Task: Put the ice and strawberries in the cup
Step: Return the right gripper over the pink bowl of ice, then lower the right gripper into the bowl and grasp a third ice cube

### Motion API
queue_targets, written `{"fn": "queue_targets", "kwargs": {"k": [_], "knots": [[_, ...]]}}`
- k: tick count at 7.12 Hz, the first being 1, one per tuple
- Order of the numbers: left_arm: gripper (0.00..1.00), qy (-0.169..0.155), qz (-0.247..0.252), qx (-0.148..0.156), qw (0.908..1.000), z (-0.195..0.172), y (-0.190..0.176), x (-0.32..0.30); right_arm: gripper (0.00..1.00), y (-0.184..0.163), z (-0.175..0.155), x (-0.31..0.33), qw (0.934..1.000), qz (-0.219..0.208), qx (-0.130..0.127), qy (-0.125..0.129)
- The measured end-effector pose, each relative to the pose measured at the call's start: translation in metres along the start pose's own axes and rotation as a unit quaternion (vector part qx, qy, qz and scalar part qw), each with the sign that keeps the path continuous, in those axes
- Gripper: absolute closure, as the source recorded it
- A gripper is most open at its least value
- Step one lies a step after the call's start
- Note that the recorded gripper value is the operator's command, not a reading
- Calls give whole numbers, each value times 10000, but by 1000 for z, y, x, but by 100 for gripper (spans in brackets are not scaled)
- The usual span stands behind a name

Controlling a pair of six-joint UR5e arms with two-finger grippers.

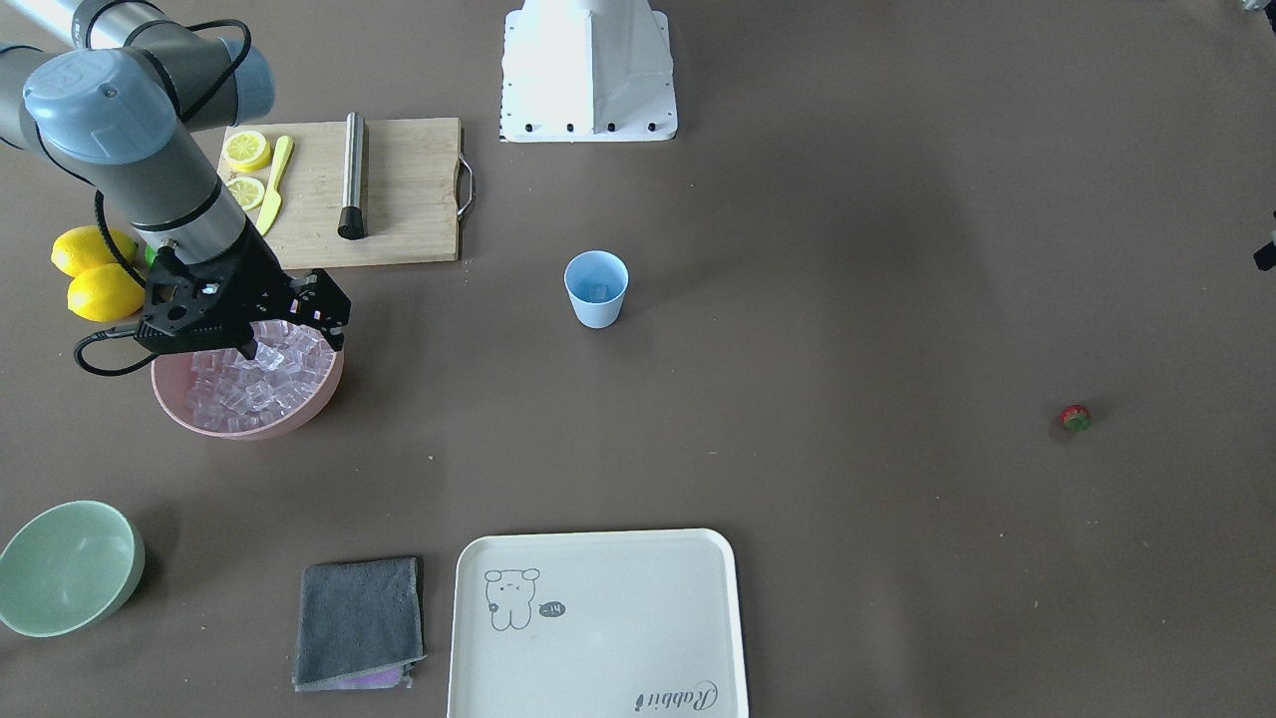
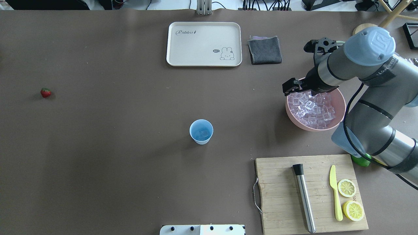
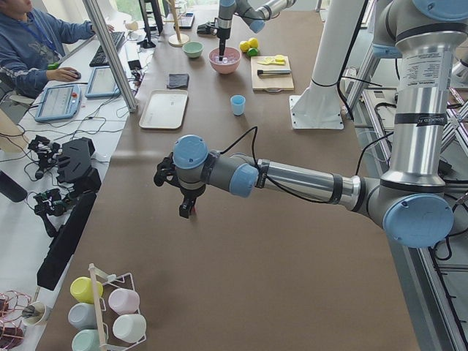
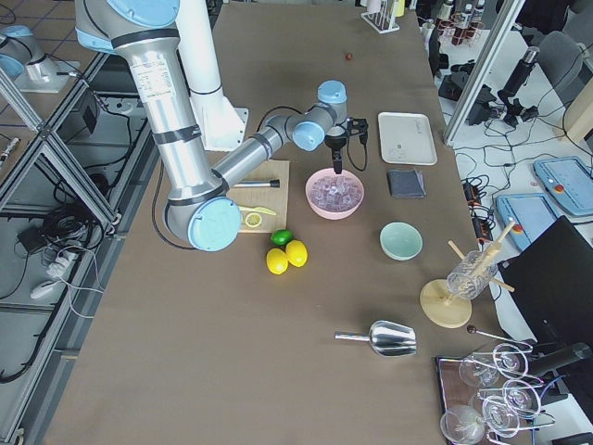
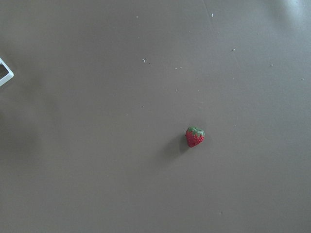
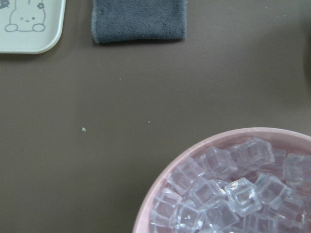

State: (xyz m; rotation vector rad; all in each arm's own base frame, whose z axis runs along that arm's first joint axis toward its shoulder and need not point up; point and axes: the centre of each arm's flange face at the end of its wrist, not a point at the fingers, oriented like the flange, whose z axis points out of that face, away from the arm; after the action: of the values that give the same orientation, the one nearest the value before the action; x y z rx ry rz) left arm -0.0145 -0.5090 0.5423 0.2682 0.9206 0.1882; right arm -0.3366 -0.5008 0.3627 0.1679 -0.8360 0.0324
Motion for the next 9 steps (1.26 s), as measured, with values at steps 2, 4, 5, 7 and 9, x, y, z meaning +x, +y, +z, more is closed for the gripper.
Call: {"fn": "queue_targets", "kwargs": {"k": [2, 4, 5, 7, 9], "knots": [[2, 3, -27, 50, 10000, -1, -1, 1, 7, 6, 14, 29, 9999, 4, -42, 96], [2, 4, -42, 61, 10000, -1, -1, 2, 25, 16, 18, 45, 9999, 122, -14, 46], [2, 5, -41, 60, 10000, -1, -1, 2, 25, 18, 20, 45, 9999, 168, -10, 36], [2, 10, -31, 54, 10000, 0, -2, 3, 25, 23, 25, 42, 9999, 161, -38, 49], [2, 24, -23, 18, 10000, 4, -2, 6, 95, 28, 31, 39, 9999, 123, -59, 81]]}}
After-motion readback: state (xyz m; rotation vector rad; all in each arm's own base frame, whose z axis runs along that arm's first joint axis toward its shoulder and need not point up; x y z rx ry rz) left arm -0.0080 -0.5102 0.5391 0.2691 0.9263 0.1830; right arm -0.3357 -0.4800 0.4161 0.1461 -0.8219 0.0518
